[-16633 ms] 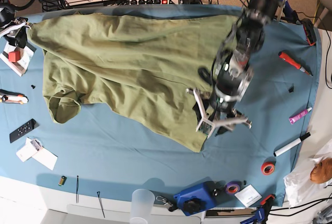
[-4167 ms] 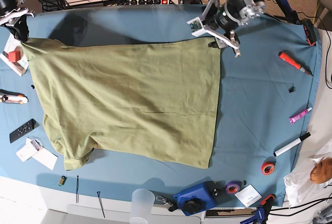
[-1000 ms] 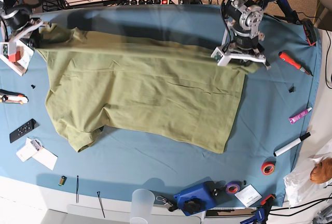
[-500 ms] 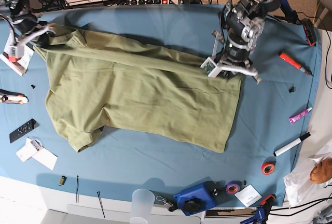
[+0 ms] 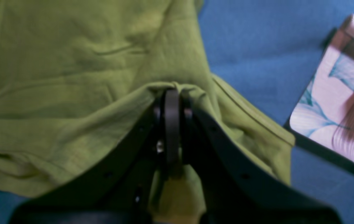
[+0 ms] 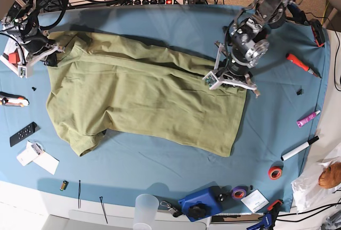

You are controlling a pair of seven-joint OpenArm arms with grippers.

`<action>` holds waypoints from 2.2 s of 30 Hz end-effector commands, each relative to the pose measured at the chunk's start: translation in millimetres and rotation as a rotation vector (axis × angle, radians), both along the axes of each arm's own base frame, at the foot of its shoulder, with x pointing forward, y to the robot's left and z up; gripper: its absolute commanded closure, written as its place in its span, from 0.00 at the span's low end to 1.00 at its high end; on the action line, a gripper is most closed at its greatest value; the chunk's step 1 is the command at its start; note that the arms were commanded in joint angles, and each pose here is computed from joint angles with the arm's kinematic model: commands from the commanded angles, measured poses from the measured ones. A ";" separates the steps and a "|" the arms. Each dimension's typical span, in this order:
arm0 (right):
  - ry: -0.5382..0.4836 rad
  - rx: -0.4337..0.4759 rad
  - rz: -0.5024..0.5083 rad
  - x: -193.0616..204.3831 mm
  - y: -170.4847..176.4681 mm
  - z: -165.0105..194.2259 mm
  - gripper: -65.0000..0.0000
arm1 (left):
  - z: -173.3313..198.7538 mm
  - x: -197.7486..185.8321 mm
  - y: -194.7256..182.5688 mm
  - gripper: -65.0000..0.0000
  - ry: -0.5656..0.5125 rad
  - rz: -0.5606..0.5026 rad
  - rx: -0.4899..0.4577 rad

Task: Layout the t-shirt on the table in an organized manner, then fold the t-shirt properly
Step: 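Lower the edge and drag it across the shirt with the left gripper, then release and regrasp the shirt edge with the left gripper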

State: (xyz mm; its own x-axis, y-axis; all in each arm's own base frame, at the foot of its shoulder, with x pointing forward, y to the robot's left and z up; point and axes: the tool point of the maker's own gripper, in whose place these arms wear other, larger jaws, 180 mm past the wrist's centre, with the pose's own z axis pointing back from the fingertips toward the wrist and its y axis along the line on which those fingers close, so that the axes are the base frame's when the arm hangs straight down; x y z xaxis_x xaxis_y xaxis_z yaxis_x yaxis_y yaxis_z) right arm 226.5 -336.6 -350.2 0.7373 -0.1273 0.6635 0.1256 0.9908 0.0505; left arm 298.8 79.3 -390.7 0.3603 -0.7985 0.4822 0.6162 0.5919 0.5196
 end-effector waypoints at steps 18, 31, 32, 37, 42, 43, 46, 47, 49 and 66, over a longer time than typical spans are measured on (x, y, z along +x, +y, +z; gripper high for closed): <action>-0.100 0.025 -0.047 33.6 -15.8 4.5 1.00 | 27.4 36.2 -4.9 1.00 -0.128 0.050 -0.058; -0.056 0.058 0.007 29.3 -6.5 1.3 0.71 | 31.7 40.5 11.7 0.60 -0.161 0.144 -0.021; -0.077 0.081 0.014 31.8 -4.5 5.7 0.71 | 38.0 42.6 19.3 0.60 -0.189 0.187 -0.003; -0.169 0.140 0.021 37.7 -6.1 25.8 0.71 | 68.1 44.8 35.8 0.60 -0.273 0.312 0.011; -0.178 0.134 -0.015 32.1 -17.4 29.2 0.71 | 79.7 32.4 40.5 0.60 -0.238 0.374 0.011; -0.184 0.135 -0.023 31.5 -19.3 30.6 0.71 | 78.8 27.3 40.2 0.60 -0.225 0.379 0.008; -0.208 0.149 0.003 28.3 -19.0 36.3 0.71 | 63.1 6.0 29.4 0.60 -0.140 0.358 -0.042; -0.217 0.154 0.012 27.1 -18.9 38.6 0.71 | 54.6 -2.4 24.6 0.60 -0.095 0.344 -0.059; -0.240 0.165 0.010 24.3 -21.6 43.8 0.71 | 40.7 -15.8 16.5 0.60 -0.013 0.340 -0.110; -0.424 0.237 -0.038 9.1 -50.8 96.3 0.71 | 56.3 -4.8 61.9 0.60 0.177 0.475 -0.720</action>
